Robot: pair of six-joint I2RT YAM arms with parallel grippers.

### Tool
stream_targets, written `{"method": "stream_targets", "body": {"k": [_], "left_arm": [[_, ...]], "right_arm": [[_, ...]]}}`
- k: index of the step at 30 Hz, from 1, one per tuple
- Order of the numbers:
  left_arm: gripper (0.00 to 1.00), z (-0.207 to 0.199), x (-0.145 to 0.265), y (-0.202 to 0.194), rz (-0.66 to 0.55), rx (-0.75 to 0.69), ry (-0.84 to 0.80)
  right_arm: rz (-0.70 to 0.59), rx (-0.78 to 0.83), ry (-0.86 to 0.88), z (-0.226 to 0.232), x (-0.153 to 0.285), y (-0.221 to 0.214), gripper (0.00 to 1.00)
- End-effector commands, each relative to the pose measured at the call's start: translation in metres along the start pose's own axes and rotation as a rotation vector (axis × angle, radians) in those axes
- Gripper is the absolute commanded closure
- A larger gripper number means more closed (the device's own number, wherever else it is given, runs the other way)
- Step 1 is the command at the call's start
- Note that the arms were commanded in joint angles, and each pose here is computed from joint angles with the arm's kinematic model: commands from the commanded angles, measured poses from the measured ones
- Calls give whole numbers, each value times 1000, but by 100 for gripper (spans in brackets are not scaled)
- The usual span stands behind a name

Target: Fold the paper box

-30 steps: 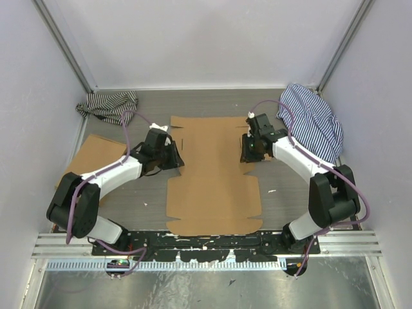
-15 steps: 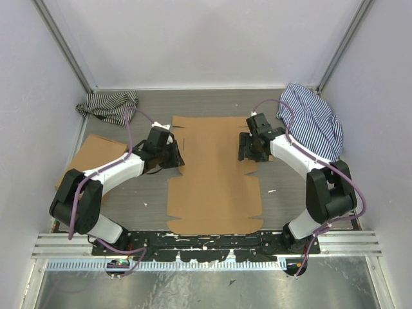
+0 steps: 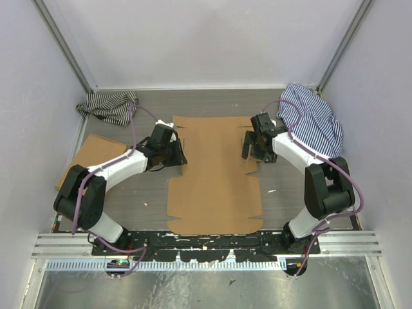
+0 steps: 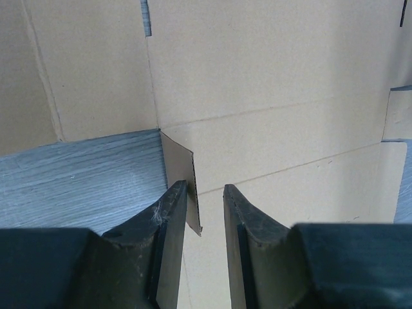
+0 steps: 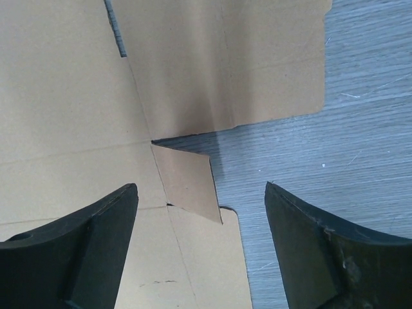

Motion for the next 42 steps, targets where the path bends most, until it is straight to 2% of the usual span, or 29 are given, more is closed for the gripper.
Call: {"method": "stream_targets", "body": {"k": [1, 15, 18, 28, 35, 42], "left_arm": [[63, -14, 0, 6, -2, -13, -30], [64, -31, -16, 1, 40, -28, -52], [64, -30, -19, -1, 50, -28, -46], [64, -36, -30, -6, 78, -25, -65], [65, -30, -45, -13, 105, -20, -38], [67, -4, -63, -25, 132, -9, 53]], "right_arm": [[-15, -18, 45, 8, -6, 7, 16], [-32, 22, 256, 41, -2, 11, 31], [-36, 25, 234, 38, -1, 13, 31], [-64, 86, 345, 69, 7, 17, 34], [-5, 105, 351, 83, -16, 5, 36], [62, 94, 302, 83, -44, -8, 39]]}}
Point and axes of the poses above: each gripper's point midway between its finger pads, its own x axis back along the fingers, its own z axis along the line the jaws close on, y = z × x, the point moved 2 cm from there along x, back along the fingers, and after that the axes turned 15 degrees about x, right-handed, at the moved point
